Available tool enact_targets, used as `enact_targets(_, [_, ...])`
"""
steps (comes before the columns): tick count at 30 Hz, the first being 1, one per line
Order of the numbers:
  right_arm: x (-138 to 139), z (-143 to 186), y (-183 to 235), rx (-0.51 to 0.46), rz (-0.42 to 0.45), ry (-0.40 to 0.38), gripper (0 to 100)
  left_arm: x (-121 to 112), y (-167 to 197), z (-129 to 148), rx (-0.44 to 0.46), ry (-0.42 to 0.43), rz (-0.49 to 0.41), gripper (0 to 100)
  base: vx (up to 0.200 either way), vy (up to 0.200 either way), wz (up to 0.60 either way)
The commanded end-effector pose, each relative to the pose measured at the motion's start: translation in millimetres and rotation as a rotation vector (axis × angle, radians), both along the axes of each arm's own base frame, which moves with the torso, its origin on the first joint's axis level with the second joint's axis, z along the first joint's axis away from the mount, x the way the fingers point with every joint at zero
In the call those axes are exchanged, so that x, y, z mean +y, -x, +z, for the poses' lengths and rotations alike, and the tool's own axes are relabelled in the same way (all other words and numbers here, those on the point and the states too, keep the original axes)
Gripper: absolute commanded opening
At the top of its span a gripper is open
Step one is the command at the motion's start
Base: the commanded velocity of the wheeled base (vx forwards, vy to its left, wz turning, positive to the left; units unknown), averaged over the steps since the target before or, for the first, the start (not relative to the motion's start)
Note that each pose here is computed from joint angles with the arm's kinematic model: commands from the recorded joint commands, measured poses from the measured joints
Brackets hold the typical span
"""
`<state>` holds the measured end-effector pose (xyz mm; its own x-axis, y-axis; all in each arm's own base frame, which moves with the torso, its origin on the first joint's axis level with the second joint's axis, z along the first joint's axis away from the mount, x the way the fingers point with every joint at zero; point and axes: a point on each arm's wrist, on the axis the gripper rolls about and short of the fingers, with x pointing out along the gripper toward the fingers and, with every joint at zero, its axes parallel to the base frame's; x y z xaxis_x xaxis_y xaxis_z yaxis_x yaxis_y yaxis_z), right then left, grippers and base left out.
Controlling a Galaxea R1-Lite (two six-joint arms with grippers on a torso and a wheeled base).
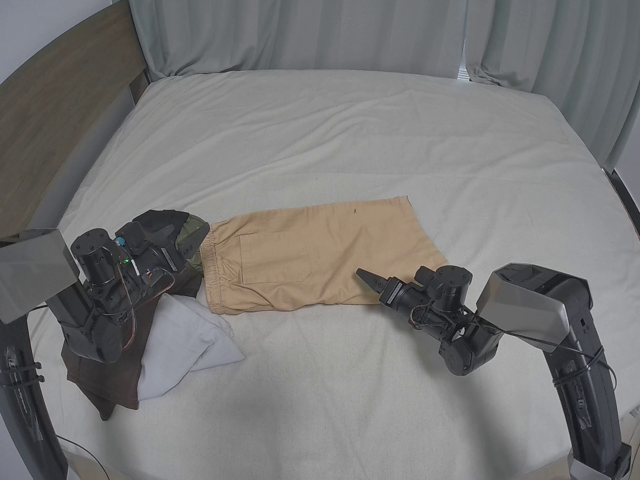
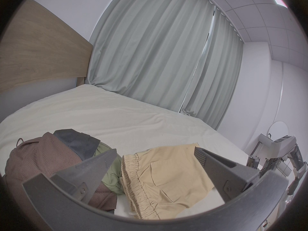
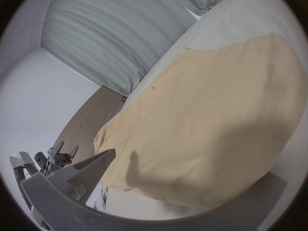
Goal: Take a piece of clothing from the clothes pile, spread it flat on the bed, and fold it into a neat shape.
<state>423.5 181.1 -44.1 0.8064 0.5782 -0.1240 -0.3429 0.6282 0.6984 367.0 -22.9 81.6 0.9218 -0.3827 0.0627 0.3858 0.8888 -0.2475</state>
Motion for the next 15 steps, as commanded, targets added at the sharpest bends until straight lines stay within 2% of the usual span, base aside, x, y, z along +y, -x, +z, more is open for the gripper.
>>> enact_targets(1, [0.6, -9.2, -0.1, 0.017, -0.002, 0.006, 100, -0.1, -0.6, -1.0, 0.001, 0.001, 0.0, 100, 0.0, 0.0, 0.0])
enact_targets(4, [0.6, -9.2, -0.1, 0.017, -0.004, 0.007, 100, 0.5, -0.5, -0.4, 0.0, 0.001, 0.002, 100, 0.0, 0.0, 0.0])
enact_targets(5, [0.5, -9.3, -0.1, 0.019, -0.004, 0.007, 0, 0.5, -0.5, -0.4, 0.0, 0.001, 0.002, 100, 0.0, 0.0, 0.0])
enact_targets(15, [0.3, -9.8, 0.4, 0.02, -0.004, 0.008, 0, -0.1, -0.5, -1.8, 0.004, 0.001, 0.0, 100, 0.0, 0.0, 0.0])
